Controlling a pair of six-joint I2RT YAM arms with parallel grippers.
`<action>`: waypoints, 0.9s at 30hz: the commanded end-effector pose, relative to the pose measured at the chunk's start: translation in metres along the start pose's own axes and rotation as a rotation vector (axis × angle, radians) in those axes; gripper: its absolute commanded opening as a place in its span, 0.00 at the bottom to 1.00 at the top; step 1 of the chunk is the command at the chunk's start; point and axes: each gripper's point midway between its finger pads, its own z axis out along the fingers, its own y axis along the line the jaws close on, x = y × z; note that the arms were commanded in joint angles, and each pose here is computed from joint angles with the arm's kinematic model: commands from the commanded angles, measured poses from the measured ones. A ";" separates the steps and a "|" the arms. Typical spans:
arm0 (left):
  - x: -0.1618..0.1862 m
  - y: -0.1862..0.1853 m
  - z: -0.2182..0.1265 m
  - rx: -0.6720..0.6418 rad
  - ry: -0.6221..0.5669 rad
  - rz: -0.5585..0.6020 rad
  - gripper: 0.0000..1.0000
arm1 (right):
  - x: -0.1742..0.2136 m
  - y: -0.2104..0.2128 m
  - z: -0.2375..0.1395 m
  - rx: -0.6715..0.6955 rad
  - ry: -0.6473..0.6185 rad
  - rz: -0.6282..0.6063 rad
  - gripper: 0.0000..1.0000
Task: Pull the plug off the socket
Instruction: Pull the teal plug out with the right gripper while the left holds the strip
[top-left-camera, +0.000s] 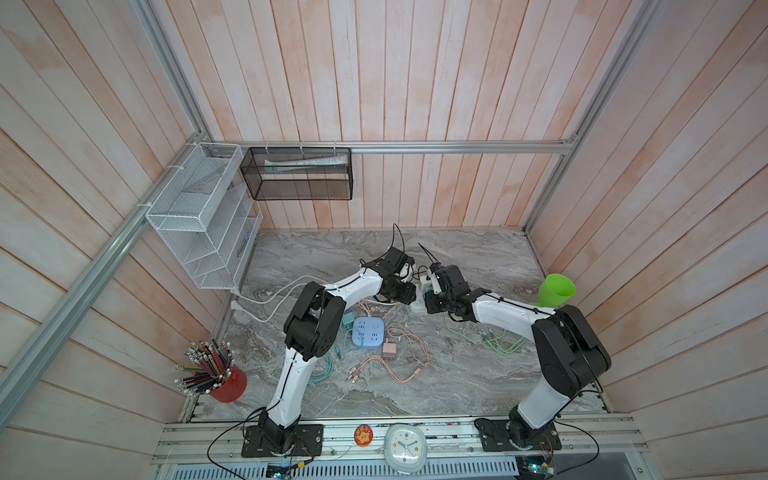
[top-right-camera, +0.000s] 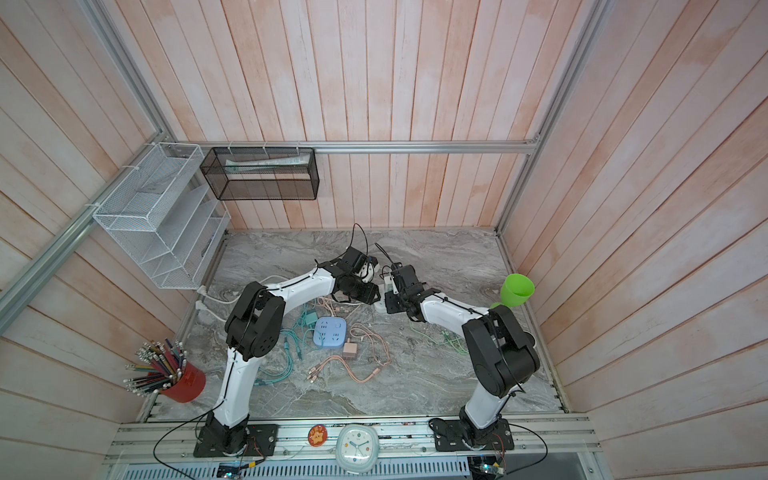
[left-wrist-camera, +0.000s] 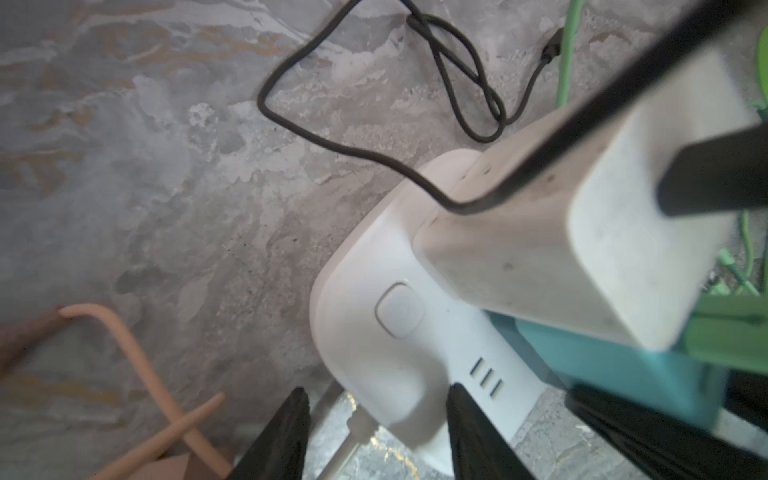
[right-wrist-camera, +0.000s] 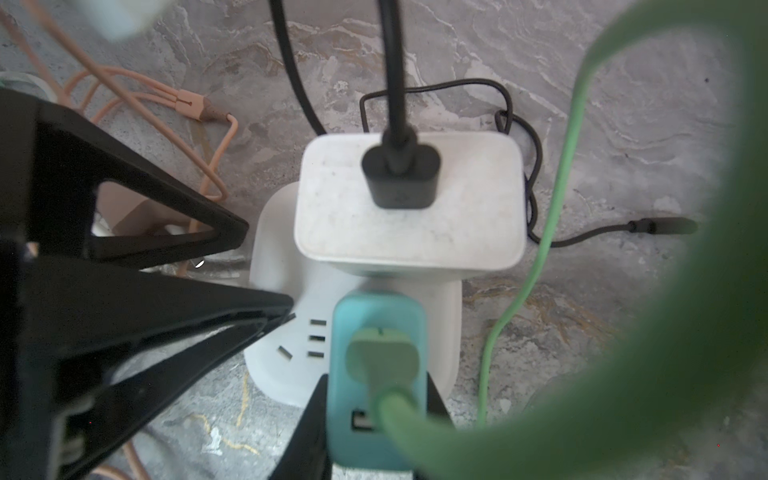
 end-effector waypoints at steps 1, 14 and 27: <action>0.011 0.003 0.014 -0.005 0.051 0.004 0.55 | 0.006 -0.003 -0.006 0.002 0.024 0.013 0.02; 0.033 0.002 0.038 -0.051 0.146 0.033 0.52 | -0.011 -0.004 -0.001 0.123 0.044 -0.098 0.01; 0.046 0.003 0.052 -0.072 0.205 0.043 0.51 | -0.016 0.016 0.004 0.149 -0.009 -0.110 0.00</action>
